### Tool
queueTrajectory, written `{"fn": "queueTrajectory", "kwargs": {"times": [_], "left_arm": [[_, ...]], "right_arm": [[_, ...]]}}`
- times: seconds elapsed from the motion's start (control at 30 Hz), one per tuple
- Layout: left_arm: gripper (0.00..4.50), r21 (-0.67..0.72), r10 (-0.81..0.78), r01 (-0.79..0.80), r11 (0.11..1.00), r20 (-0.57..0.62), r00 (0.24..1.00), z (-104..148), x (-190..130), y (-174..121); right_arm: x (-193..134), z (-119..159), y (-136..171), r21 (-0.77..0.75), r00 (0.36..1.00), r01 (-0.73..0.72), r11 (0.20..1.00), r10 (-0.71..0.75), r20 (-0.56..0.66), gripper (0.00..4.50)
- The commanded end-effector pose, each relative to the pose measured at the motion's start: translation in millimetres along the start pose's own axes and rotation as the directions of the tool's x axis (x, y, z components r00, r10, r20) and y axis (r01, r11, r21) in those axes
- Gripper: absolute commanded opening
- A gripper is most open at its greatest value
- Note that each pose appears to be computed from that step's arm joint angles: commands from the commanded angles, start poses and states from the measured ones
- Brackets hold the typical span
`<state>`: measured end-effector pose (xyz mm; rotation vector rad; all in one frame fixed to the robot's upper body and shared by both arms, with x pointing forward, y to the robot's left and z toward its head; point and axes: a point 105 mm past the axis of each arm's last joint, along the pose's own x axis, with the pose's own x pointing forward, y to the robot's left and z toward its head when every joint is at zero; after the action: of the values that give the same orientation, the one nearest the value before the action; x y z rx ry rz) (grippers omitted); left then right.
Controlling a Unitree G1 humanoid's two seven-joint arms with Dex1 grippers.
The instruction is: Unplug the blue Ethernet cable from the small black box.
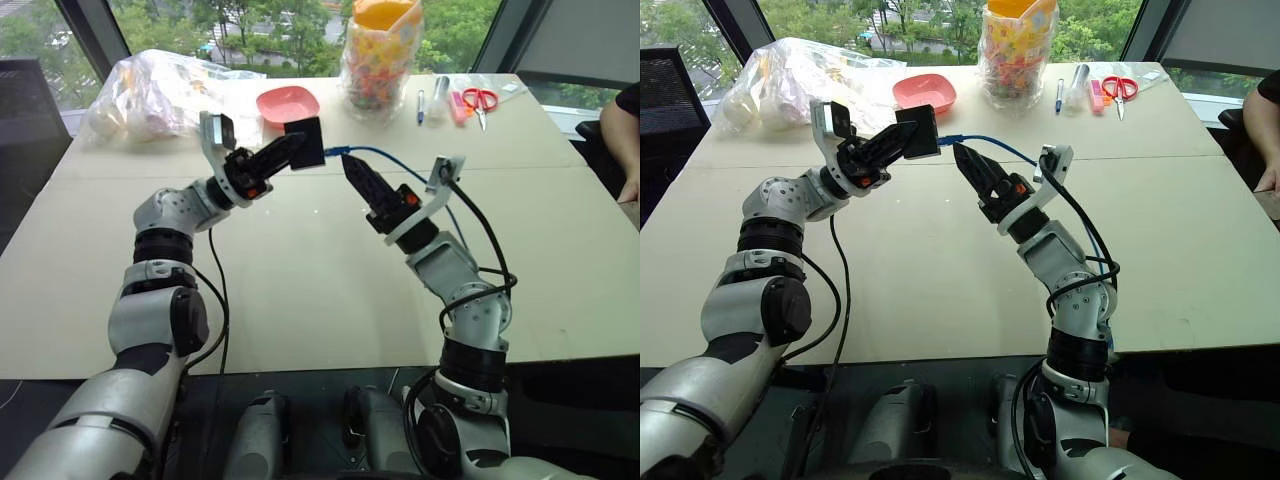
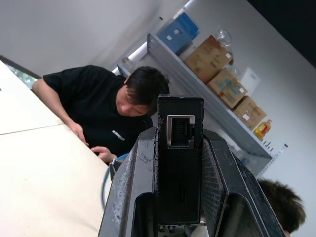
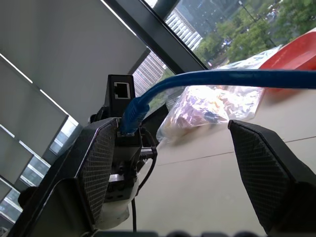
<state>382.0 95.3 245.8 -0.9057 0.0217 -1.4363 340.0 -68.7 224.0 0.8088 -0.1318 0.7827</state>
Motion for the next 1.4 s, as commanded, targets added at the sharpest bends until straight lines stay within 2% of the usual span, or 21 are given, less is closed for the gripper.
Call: {"fn": "queueTrajectory", "kwargs": {"times": [0.03,0.43,0.53,0.7,0.73,1.03,1.1,1.2,1.27,1.4], "left_arm": [[0.69,0.029,-0.041,0.041,0.999,0.023,0.999,6.6,4.7,-10.8],[0.69,0.007,-0.052,0.052,0.999,0.018,0.998,-1.9,8.3,-13.4],[0.69,0.005,-0.054,0.054,0.999,0.017,0.998,-2.5,8.5,-13.9],[0.69,0.002,-0.055,0.055,0.998,0.017,0.998,-3.5,9.3,-14.3],[0.69,0.003,-0.054,0.054,0.999,0.016,0.998,-3.6,9.5,-14.2],[0.69,0.034,-0.009,0.008,0.999,0.032,0.999,1.3,6.3,-8.7],[0.69,0.051,0.01,-0.012,0.999,0.045,0.999,7.0,0.4,-8.4],[0.69,0.087,0.062,-0.07,0.994,0.092,0.994,26.5,-22.3,-10.1],[0.69,0.112,0.094,-0.107,0.988,0.122,0.988,37.8,-34.5,-11.5],[0.69,0.132,0.102,-0.119,0.984,0.133,0.986,43.3,-38.2,-12.8]], "right_arm": [[5.9,3.7,18.4,-0.008,0.997,-0.079,0.997,0.079,0.012,3.71],[11.0,0.9,20.9,0.007,0.995,-0.096,0.995,0.096,0.015,3.71],[12.7,2.0,21.1,0.017,0.995,-0.099,0.995,0.098,0.03,2.91],[14.7,1.0,22.3,0.02,0.994,-0.106,0.994,0.105,0.035,0.31],[14.9,0.5,22.3,0.021,0.994,-0.107,0.994,0.106,0.034,0.05],[14.0,-4.3,17.0,0.053,0.996,-0.084,0.995,0.084,0.018,0.05],[11.5,6.2,6.4,0.04,0.998,-0.038,0.998,0.036,0.053,0.05],[-3.9,50.6,-31.0,-0.013,0.982,0.103,0.995,-0.099,0.158,0.05],[-11.3,70.3,-41.7,-0.05,0.975,0.137,0.989,-0.126,0.181,0.05],[-11.7,81.2,-44.8,-0.092,0.979,0.137,0.986,-0.121,0.161,0.05]]}}
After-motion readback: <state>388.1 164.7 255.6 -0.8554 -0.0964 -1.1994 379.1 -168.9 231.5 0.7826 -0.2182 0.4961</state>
